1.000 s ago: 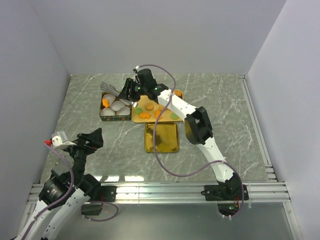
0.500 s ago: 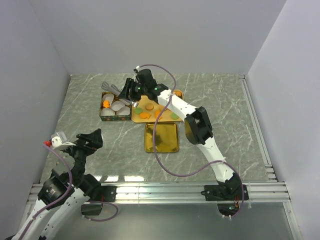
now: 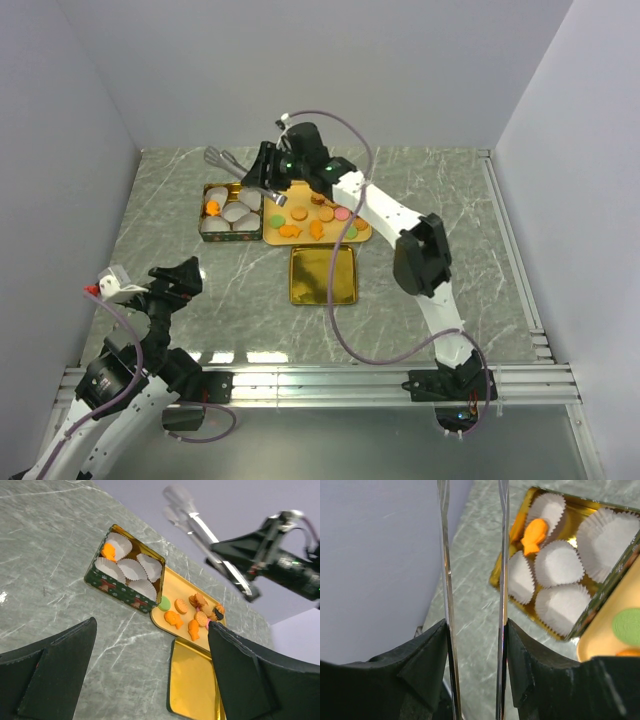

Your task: Pack the cookies

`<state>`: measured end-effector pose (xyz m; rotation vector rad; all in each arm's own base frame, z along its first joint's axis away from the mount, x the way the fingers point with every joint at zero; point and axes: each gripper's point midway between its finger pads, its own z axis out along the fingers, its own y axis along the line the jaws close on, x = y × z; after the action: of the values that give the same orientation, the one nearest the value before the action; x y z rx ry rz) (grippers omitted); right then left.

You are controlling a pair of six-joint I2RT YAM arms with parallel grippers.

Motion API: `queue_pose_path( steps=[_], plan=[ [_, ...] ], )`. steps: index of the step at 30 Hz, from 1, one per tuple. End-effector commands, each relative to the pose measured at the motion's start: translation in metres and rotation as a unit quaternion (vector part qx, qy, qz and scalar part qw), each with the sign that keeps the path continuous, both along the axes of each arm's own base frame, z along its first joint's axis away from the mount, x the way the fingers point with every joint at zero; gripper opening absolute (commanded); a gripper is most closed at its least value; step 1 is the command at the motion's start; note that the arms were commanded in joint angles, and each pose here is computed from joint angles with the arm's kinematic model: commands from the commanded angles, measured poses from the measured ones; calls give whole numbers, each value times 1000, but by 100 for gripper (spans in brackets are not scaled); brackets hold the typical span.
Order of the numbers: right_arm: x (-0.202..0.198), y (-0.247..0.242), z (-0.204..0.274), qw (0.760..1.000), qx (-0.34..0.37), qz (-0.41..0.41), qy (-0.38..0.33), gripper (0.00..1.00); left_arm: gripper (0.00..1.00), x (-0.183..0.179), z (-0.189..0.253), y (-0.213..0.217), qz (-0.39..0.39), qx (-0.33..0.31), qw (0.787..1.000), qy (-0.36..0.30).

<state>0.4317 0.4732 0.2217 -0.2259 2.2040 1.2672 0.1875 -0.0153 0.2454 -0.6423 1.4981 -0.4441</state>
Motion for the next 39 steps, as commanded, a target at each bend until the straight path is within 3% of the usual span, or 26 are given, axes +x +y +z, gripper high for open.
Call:
queue_pose_path(
  steps=[1, 10, 19, 29, 39],
  plan=[
    [-7, -31, 54, 998, 16, -4, -53, 54, 100, -4, 15, 6, 10, -23, 1000, -17],
    [-27, -120, 42, 993, -70, -71, -58, 52, 99, -2, 11, 17, 51, -28, 998, -1],
    [-29, -207, -7, 952, -275, -130, -26, 52, 99, 0, 12, 13, 40, -30, 999, -8],
    [-23, -232, -44, 919, -370, -135, 1, 53, 99, 0, 11, 12, 41, -30, 999, -3],
    [-9, -230, -53, 908, -402, -122, 1, 58, 99, 1, 9, 11, 39, -25, 999, 0]
  ],
)
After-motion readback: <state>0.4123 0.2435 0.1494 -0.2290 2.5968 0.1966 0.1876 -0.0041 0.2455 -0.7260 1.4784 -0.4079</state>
